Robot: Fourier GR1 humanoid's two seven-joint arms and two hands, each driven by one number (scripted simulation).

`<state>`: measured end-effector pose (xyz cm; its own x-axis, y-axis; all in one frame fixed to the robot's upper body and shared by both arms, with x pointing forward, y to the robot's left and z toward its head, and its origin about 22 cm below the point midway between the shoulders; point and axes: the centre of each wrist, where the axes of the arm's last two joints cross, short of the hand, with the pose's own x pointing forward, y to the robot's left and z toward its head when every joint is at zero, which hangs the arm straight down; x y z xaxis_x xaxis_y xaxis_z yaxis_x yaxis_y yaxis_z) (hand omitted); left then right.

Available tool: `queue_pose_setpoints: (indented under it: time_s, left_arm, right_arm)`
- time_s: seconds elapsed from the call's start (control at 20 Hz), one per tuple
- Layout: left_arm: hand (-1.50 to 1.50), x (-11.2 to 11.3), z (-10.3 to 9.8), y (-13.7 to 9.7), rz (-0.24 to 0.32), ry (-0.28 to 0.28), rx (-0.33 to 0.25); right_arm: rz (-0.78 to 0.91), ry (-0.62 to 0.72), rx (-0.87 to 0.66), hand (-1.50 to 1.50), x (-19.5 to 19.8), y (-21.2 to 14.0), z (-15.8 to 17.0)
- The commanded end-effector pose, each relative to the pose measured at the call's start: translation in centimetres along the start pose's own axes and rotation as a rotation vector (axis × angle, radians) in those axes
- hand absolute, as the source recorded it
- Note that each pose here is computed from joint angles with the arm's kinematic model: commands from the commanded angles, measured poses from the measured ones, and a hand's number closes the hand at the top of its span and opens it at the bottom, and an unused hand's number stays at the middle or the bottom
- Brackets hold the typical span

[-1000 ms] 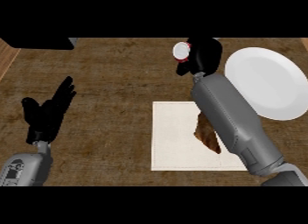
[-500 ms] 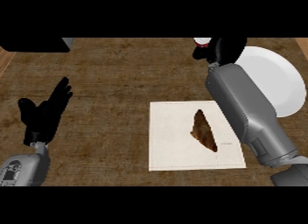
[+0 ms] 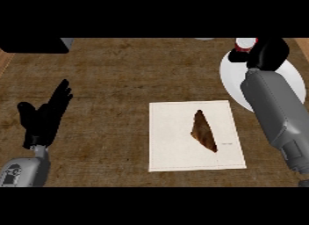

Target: Pick the can from the placemat and place it in the plate

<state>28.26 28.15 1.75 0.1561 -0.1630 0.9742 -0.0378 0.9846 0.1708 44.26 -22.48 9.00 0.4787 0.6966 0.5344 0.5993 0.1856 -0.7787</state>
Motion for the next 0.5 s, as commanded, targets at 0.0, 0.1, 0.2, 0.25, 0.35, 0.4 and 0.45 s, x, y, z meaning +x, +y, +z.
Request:
queue_pose_setpoints:
  time_s: [0.0, 0.1, 0.2, 0.25, 0.35, 0.4, 0.45]
  left_arm:
    - [0.00, 1.0, -0.6, 0.7, 0.013, -0.002, -0.010]
    - [0.00, -0.2, -0.3, 1.5, 0.010, 0.006, 0.002]
    - [0.00, 0.9, -0.3, 0.9, -0.005, -0.015, 0.005]
    - [0.00, -1.3, 0.1, 1.1, 0.001, 0.000, -0.007]
    - [0.00, 1.0, 0.0, 1.3, 0.009, 0.010, -0.002]
    - [0.00, 1.2, -0.1, 1.1, -0.001, 0.005, 0.008]
    - [0.00, 0.5, -0.4, 1.1, -0.007, -0.010, 0.010]
  right_arm:
    - [0.023, 0.037, 0.011, 1.50, -3.0, 0.3, -0.9]
    - [0.070, 0.044, 0.019, 1.50, -5.4, -1.5, -3.7]
    - [0.100, 0.071, 0.078, 1.50, -7.8, 0.2, -2.6]
    - [0.104, 0.080, 0.147, 1.50, -7.8, -0.4, -3.5]
    - [0.101, 0.091, 0.209, 1.50, -9.9, -0.4, -3.9]
    - [-0.022, 0.173, 0.211, 1.50, -9.6, -0.2, -3.4]
    - [-0.069, 0.199, 0.246, 1.50, -10.4, -1.0, -4.6]
